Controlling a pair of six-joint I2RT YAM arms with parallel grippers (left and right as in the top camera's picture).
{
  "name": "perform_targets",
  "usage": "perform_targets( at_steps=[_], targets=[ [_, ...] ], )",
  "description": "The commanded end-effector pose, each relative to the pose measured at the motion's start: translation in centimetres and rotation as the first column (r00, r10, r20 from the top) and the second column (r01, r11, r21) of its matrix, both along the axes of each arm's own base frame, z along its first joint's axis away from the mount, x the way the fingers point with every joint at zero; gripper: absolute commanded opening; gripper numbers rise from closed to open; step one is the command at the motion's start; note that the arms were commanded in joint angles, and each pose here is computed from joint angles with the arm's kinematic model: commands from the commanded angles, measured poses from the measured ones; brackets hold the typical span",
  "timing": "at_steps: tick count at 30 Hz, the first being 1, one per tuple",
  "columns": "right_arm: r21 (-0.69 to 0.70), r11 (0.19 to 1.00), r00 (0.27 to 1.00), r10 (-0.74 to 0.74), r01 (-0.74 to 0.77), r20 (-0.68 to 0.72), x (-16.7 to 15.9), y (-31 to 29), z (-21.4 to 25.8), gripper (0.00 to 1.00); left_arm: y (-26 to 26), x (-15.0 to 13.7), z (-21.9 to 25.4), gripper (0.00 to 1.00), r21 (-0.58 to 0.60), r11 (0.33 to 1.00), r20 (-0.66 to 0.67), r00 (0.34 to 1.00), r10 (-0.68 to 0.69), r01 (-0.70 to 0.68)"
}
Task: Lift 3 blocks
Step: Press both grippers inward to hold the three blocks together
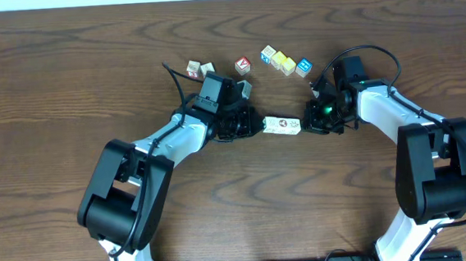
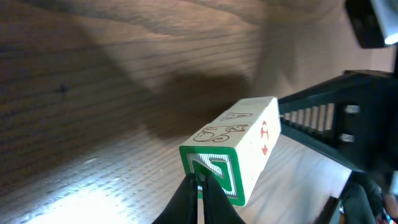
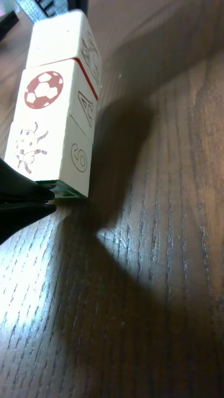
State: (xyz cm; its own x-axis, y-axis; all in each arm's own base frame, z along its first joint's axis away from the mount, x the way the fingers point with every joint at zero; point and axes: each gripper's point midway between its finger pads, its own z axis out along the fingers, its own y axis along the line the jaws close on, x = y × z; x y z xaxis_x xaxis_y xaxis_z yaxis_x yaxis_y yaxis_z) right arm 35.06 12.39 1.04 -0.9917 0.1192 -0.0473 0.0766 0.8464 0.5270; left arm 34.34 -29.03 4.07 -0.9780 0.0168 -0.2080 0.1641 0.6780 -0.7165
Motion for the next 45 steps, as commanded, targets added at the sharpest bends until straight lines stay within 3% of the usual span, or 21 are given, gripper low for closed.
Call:
perform_targets(
  at_steps=[1,45],
  targets=[
    [0.11,0.994,1.0,0.016,-0.015,-0.014,-0.5,2.1,1.2,0.01,-1.2,-0.9,1.3,0.07,-0.05,0.998,0.0,0.999,-0.049,0.048],
    [0.206,0.978,0.998,0.036,-0.046,0.054,0.4,3.4,4.6,0.01,-1.1,-0.9,1.3,0.07,-0.049,0.998,-0.004,0.999,-0.048,0.047]
  ],
)
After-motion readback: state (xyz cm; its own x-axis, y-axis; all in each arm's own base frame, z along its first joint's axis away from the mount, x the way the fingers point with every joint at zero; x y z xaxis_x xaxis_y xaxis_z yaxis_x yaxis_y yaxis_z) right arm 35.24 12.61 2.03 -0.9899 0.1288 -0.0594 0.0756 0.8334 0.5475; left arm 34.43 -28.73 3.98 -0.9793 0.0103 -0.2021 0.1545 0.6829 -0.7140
